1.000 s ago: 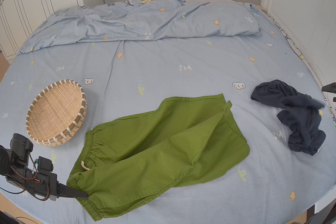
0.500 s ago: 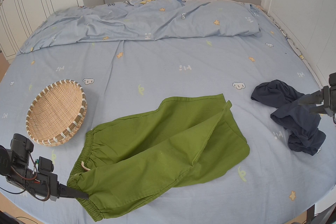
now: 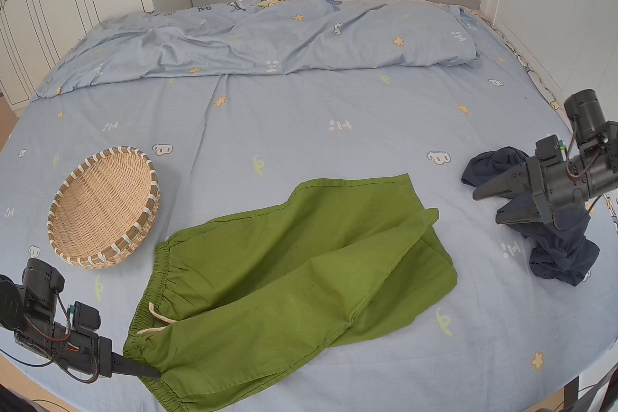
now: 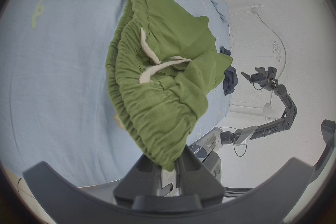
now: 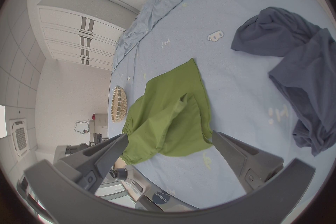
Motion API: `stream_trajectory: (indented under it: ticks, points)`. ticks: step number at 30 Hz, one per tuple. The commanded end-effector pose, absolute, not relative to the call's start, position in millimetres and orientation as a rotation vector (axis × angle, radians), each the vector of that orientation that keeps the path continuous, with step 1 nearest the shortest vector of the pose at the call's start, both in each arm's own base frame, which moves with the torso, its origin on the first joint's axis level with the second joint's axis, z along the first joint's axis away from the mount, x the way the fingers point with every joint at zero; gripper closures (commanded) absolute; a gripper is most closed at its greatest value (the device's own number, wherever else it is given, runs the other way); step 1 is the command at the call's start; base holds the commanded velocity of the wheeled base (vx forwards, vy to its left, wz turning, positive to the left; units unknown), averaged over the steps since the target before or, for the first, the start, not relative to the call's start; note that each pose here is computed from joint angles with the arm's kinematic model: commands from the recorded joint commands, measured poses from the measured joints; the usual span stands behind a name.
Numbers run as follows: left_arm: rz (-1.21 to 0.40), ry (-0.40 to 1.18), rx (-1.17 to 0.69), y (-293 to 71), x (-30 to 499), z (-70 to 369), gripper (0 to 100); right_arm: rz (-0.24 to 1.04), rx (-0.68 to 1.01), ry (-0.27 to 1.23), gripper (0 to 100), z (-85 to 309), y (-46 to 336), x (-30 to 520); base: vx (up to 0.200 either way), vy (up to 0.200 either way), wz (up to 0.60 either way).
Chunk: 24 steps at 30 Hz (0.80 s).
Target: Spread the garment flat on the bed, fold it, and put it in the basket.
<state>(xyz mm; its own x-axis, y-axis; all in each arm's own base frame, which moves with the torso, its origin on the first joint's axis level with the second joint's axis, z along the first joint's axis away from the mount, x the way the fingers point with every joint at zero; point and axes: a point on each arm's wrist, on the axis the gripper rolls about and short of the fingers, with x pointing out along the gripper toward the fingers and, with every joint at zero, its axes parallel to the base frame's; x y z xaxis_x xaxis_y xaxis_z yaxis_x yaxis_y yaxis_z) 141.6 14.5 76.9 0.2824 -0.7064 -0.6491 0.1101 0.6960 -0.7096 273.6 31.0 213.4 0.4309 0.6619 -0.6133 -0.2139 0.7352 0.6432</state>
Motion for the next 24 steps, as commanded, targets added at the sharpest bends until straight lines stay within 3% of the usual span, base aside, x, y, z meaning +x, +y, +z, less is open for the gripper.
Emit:
stream_trajectory:
  ticks: [1,24]
  points:
    - [-0.591,1.178,-0.611,14.5,140.5,74.7,100,0.601,0.558,1.077,0,192.2,59.2,318.3,0.0,0.0,0.0]
    - [-0.587,1.179,-0.613,14.9,140.3,74.2,100,0.566,0.584,1.177,0,157.5,99.0,371.2,0.0,0.0,0.0]
